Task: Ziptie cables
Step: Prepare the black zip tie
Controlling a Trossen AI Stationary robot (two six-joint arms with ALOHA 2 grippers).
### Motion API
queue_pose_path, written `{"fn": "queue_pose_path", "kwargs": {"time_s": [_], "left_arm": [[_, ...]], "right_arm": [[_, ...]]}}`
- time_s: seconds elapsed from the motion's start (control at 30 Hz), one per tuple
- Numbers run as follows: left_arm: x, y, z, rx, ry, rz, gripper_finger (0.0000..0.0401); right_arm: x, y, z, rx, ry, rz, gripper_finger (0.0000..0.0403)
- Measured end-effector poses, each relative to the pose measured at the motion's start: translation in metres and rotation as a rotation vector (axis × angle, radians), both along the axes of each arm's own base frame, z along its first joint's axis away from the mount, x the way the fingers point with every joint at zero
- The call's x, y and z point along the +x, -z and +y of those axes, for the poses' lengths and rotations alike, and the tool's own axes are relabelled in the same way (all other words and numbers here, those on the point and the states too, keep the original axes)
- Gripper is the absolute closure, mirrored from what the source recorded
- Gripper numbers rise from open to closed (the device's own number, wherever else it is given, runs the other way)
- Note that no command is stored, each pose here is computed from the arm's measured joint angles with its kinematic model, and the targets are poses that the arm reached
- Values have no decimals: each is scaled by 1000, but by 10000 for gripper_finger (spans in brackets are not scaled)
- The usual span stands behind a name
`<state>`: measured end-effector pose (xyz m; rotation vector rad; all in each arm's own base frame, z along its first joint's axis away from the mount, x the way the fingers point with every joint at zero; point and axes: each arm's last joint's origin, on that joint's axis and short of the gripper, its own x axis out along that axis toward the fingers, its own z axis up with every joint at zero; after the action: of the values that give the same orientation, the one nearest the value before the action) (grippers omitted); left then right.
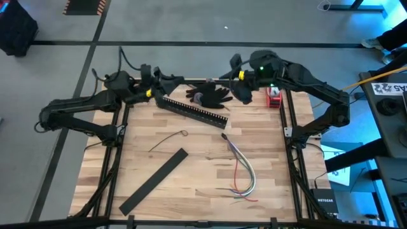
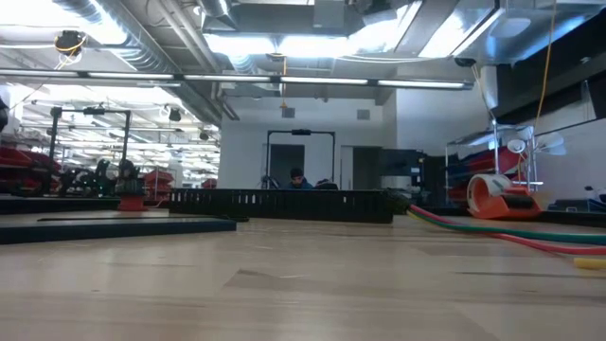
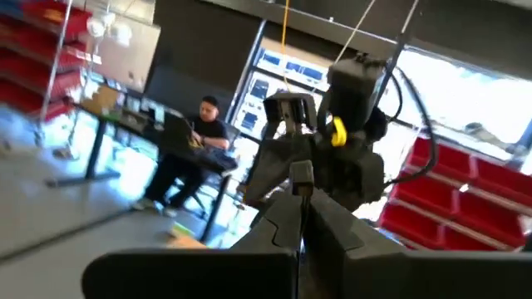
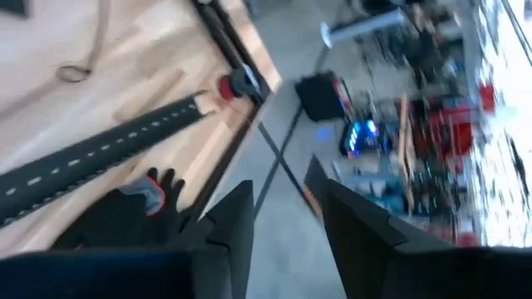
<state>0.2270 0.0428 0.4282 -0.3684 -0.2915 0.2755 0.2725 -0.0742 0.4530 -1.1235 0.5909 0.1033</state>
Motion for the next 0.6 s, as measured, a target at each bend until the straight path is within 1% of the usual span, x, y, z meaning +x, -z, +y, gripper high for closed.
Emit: {"fn": "queue_pose_path", "kwargs": {"time_s": [0.1,0.23,0.3,0.47,0.6], "left_arm": [[-13,-2,-2,-70,18,5,401],[-30,-9,-5,-138,35,-38,401],[-36,-13,-7,-165,49,-68,401],[-44,-16,-10,-219,114,-94,401],[-48,-17,-11,-243,122,-100,401]], "right_arm": [[7,11,7,-36,-110,27,274],[14,15,22,-91,-251,3,272],[20,19,29,-140,-313,-23,272],[35,31,37,-316,-409,-95,272],[41,33,44,-375,-444,-150,272]]}}
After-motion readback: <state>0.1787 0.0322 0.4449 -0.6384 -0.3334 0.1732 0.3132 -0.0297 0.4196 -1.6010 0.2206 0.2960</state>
